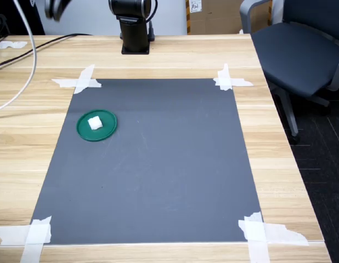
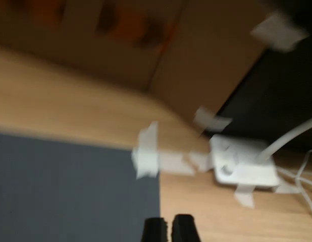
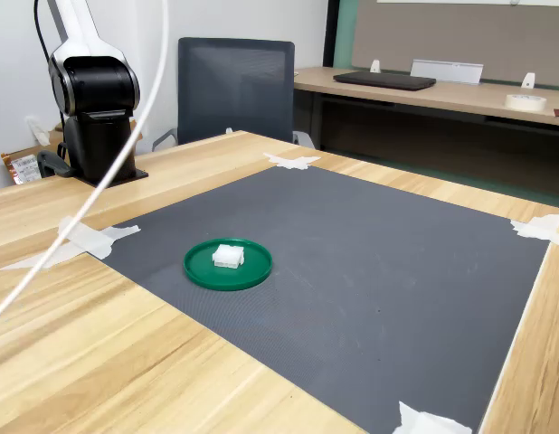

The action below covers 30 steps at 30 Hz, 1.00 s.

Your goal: Grasp a white terminal and put it in the green lid.

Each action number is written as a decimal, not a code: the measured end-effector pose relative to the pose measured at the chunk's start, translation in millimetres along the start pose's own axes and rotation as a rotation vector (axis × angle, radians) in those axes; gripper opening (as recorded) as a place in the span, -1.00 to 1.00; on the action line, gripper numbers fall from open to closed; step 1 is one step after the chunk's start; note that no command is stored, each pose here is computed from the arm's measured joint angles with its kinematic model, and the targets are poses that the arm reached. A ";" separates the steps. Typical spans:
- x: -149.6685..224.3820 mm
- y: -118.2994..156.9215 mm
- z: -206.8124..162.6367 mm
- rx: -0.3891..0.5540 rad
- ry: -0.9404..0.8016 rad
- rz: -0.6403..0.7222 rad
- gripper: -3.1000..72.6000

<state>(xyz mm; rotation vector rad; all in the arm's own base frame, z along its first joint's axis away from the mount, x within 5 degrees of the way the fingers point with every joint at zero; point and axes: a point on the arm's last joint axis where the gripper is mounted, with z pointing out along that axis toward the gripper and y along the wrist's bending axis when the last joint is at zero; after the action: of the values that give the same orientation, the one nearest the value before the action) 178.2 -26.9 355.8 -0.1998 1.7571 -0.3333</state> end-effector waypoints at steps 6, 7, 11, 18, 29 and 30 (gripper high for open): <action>24.9 6.8 -41.2 0.098 -0.142 0.148 -0.99; 29.4 8.6 -47.9 0.104 -0.160 0.172 -0.99; 48.1 16.5 -72.3 0.121 -0.225 0.239 -0.99; 90.3 33.7 -94.0 0.126 -0.270 0.272 -0.99; 132.5 52.8 -101.8 0.083 -0.314 0.272 -0.99; 133.8 54.2 -102.4 0.068 -0.323 0.272 -0.99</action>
<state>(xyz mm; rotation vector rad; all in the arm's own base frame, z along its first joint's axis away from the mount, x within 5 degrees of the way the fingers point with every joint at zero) 52.4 -6.1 233.0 0.0348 1.4283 -0.1523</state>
